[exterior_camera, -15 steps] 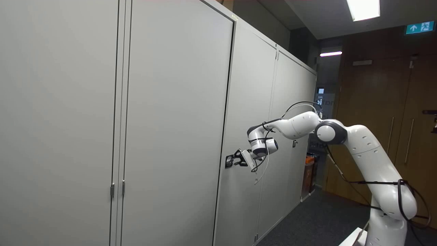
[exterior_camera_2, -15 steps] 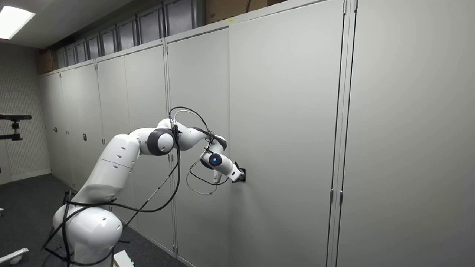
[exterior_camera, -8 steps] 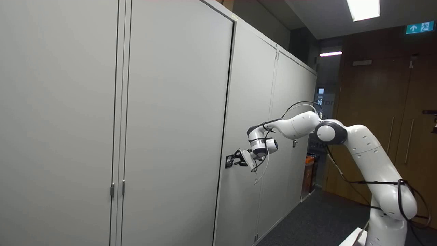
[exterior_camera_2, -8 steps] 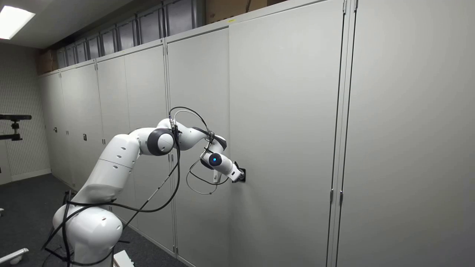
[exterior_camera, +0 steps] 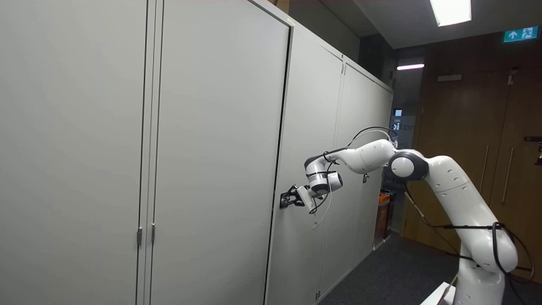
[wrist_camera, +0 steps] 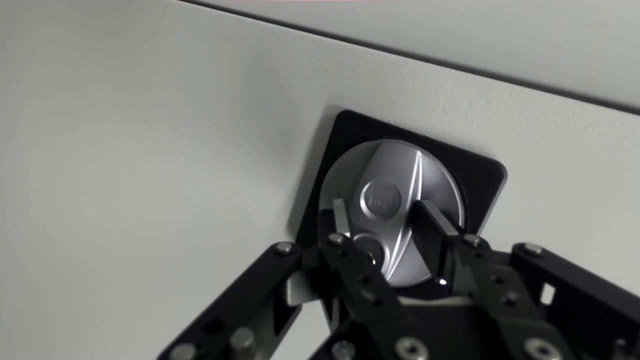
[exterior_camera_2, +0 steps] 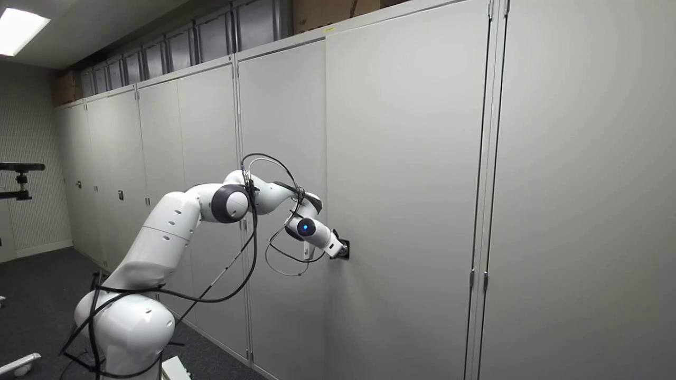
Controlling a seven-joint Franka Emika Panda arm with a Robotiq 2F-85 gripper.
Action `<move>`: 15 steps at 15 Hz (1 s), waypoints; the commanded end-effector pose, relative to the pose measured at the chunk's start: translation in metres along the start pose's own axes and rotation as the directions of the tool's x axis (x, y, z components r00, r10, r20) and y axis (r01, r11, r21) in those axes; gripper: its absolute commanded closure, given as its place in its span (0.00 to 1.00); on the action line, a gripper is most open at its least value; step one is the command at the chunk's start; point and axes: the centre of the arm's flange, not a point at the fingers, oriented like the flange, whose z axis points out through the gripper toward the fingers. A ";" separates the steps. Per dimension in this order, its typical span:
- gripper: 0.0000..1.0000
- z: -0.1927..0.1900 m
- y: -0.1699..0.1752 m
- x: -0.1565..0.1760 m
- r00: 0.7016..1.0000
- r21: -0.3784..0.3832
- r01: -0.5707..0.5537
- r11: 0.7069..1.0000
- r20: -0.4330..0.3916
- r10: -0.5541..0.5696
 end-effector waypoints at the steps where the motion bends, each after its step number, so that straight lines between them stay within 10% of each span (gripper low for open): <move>1: 0.54 0.013 -0.007 0.002 1.000 0.014 -0.014 1.000 -0.005 0.014; 8: 0.61 0.020 -0.009 0.005 1.000 0.020 -0.015 1.000 -0.012 0.016; 9: 0.84 0.020 -0.009 0.006 1.000 0.021 -0.014 1.000 -0.011 0.014; 15: 0.96 0.018 -0.010 0.005 1.000 0.023 -0.025 0.999 -0.008 0.025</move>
